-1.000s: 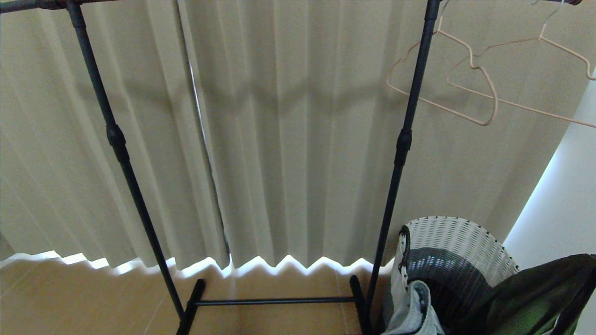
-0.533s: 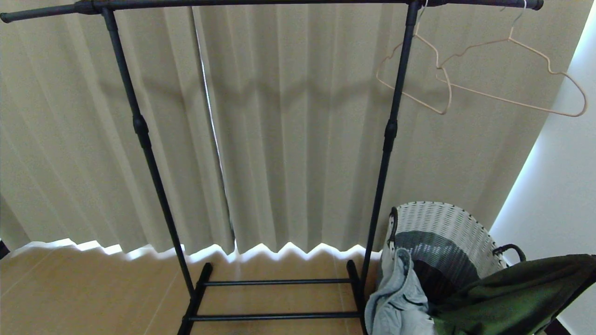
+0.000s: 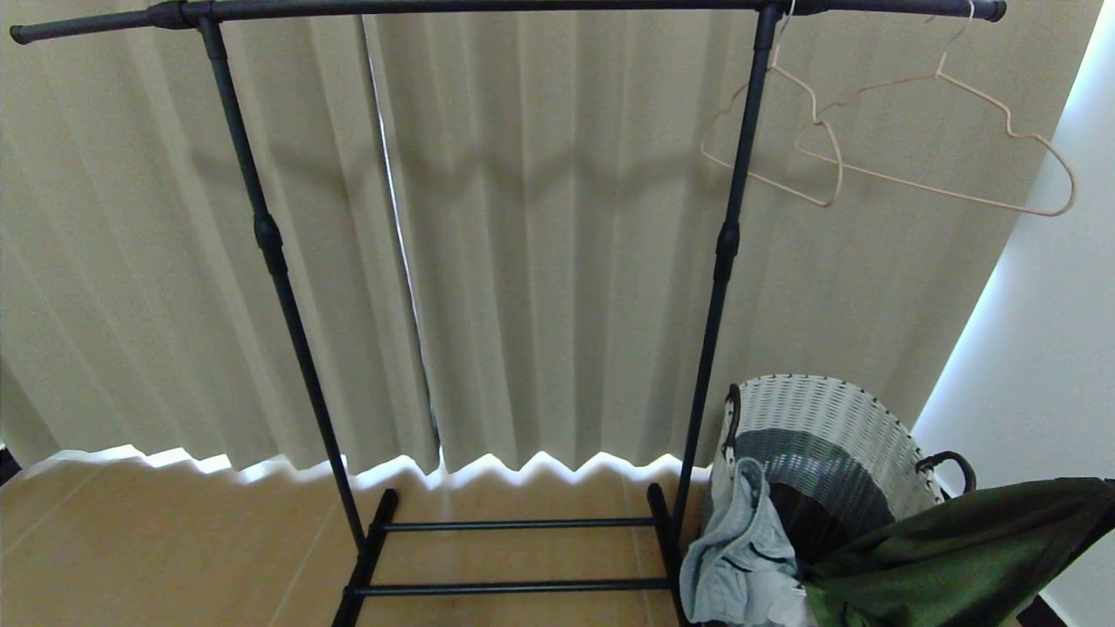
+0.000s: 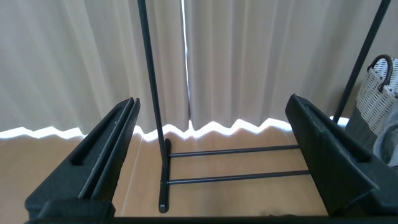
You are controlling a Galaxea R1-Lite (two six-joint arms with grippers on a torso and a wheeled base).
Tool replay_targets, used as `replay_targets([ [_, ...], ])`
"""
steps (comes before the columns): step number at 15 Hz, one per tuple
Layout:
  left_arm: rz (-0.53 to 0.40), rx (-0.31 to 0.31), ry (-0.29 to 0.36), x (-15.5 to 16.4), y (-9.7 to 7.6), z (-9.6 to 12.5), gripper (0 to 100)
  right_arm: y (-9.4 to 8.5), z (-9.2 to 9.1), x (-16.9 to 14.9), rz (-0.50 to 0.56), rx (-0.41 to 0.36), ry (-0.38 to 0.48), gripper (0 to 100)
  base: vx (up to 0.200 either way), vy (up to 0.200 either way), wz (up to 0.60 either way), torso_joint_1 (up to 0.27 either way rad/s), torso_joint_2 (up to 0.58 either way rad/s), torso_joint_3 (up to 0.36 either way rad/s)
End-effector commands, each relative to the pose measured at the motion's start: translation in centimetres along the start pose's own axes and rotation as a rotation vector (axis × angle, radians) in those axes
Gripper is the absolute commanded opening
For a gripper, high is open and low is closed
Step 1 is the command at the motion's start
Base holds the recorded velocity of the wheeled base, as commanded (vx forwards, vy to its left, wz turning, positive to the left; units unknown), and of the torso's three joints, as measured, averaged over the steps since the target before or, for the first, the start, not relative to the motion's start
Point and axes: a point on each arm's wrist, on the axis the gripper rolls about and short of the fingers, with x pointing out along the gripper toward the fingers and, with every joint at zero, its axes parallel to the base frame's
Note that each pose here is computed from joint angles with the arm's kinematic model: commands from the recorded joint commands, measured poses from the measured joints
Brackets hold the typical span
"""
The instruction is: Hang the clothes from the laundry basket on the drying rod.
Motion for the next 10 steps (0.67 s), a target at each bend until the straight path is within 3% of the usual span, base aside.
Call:
replay_targets([
  [1, 0.002, -0.001, 0.002, 0.01, 0.0, 0.0, 100, 0.05, -0.04, 0.12, 0.005, -0.002, 0.007, 0, 0.0, 0.2, 0.0, 0.007, 0.0, -0.002],
  [6, 0.002, 0.001, 0.0, 0.01, 0.0, 0.01, 100, 0.17, -0.3, -0.06, 0.017, -0.005, 0.027, 0, 0.0, 0.2, 0.0, 0.003, 0.0, 0.002],
  [10, 0.003, 0.012, -0.003, 0.0, 0.0, 0.03, 100, 0.17, -0.28, -0.13, 0.019, -0.005, 0.021, 0, 0.0, 0.0, 0.0, 0.0, 0.0, 0.0],
])
